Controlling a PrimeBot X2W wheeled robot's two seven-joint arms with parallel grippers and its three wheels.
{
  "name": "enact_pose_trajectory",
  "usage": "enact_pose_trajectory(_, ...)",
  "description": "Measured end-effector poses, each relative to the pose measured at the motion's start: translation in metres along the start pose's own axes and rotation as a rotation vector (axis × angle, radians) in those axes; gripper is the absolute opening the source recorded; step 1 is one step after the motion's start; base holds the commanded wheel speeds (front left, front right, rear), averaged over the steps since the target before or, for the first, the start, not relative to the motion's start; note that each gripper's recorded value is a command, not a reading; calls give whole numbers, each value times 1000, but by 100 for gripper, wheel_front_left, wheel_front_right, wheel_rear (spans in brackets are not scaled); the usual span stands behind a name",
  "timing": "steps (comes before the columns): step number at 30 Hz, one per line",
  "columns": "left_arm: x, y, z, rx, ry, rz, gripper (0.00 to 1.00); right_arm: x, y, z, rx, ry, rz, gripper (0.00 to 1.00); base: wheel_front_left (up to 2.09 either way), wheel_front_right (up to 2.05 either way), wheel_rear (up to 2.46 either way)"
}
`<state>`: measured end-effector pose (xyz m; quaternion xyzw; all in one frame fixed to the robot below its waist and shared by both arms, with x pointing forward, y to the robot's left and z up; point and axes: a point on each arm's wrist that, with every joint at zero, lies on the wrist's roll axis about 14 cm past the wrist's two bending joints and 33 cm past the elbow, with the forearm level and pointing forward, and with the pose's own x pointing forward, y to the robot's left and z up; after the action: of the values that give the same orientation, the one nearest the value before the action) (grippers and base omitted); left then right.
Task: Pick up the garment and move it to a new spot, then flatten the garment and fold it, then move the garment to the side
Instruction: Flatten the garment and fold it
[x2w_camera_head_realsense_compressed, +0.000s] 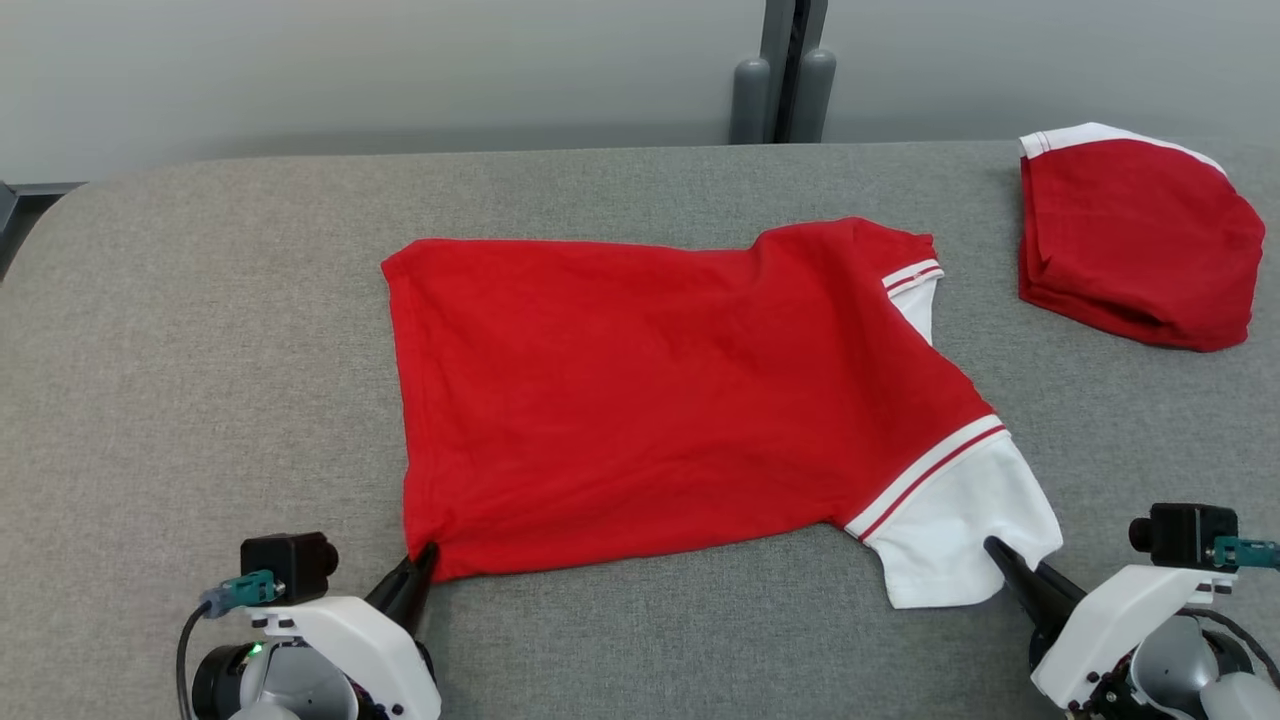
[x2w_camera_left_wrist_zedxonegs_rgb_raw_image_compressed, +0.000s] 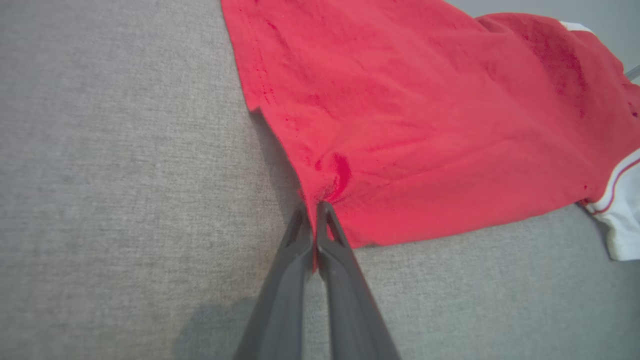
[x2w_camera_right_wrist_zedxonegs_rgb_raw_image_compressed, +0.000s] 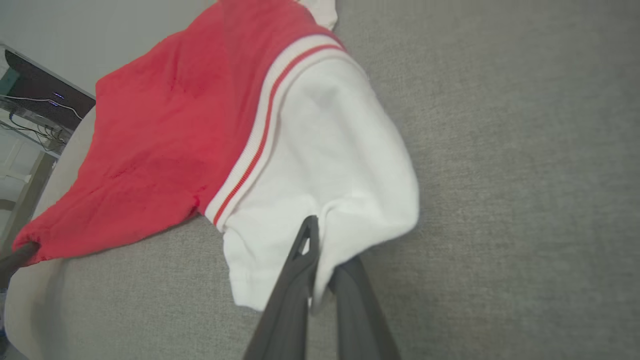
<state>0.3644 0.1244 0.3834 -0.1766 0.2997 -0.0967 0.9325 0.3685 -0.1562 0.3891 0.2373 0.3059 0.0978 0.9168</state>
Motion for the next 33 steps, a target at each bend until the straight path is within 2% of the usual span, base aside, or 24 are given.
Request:
enact_pose_trajectory(12,-42,-4,46,29,-133,-10,0,-28,19,38,-5,-151,95,0,0,0,0)
enact_pose_trajectory(19,-54,-18,59,27,-143,-57,0,-45,42,86,20,-334,182,0,0,0,0)
enact_pose_trajectory(24,-51,-31,74,40,-147,-109,0,-49,59,116,5,-423,237,0,0,0,0)
enact_pose_trajectory(30,-31,-38,118,81,-150,-182,0,-38,82,168,-43,-512,311,0,0,0,0)
enact_pose_trajectory(33,-14,-42,151,27,-147,-246,0,-25,106,195,-93,-522,381,0,0,0,0)
